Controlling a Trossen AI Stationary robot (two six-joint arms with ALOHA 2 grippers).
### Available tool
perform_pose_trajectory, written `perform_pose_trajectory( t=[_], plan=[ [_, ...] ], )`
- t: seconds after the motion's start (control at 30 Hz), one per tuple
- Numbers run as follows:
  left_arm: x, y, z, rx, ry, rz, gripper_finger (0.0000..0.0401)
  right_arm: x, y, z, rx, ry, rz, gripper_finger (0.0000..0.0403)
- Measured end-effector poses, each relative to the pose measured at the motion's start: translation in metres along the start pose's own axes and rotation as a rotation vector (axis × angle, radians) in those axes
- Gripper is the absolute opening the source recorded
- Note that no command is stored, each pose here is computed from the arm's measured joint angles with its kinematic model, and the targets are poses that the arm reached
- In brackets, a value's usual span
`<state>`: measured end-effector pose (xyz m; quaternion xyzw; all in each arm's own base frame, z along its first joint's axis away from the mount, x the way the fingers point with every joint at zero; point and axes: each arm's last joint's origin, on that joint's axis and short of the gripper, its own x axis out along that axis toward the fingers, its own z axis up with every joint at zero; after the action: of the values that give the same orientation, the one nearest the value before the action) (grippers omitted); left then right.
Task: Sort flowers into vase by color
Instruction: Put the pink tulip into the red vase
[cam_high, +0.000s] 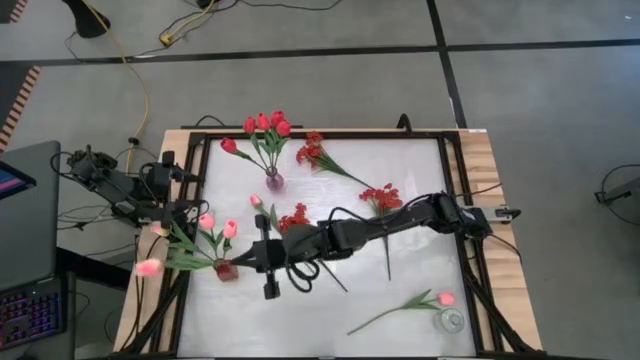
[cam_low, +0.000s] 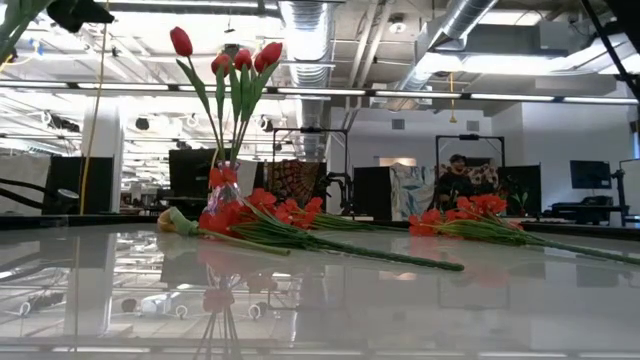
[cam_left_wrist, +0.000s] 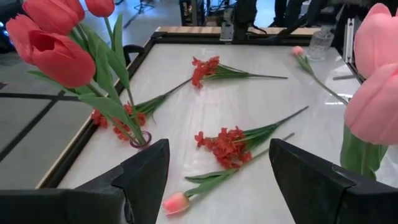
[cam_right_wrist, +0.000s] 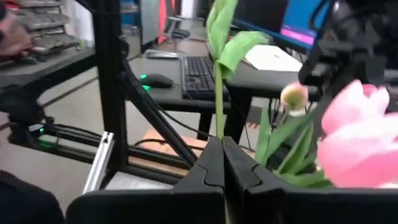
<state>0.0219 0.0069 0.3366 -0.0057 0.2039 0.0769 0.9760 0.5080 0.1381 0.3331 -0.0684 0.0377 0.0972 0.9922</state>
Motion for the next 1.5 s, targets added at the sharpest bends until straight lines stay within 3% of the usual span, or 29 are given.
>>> perform_pose_trajectory(
  t=[0.2,0.37,0.53,0.7,0.87,1.0,1.17,1.5],
  plan=[
    [0.0,0.001,-0.001,0.025,0.002,0.038,0.0265,-0.014,-0.007,0.022,-0.054,-0.038,0.01,0.0016],
    [-0.006,0.005,0.005,0.036,-0.03,0.056,0.0265,-0.036,-0.023,0.039,-0.111,0.025,-0.002,0.0016],
    [-0.017,0.011,0.013,0.01,-0.073,0.062,0.0265,-0.059,-0.042,0.038,-0.105,-0.014,-0.02,0.0016],
    [-0.021,0.013,0.017,-0.005,-0.087,0.04,0.0265,-0.084,-0.049,0.027,-0.084,-0.164,-0.059,0.0016],
    [-0.022,0.007,0.024,0.011,-0.124,-0.132,0.0265,-0.104,-0.05,0.016,-0.051,-0.346,-0.084,0.0017],
    [-0.027,0.0,0.041,0.04,-0.286,-0.285,0.0265,-0.109,-0.054,0.007,-0.01,-0.447,-0.107,0.0017],
    [-0.03,-0.002,0.055,0.047,-0.409,-0.298,0.0265,-0.106,-0.059,0.002,0.031,-0.518,-0.123,0.0017],
    [0.012,-0.04,0.065,0.059,-0.347,-0.351,0.0265,-0.088,-0.062,-0.007,0.047,-0.553,-0.131,0.0017]
  ],
)
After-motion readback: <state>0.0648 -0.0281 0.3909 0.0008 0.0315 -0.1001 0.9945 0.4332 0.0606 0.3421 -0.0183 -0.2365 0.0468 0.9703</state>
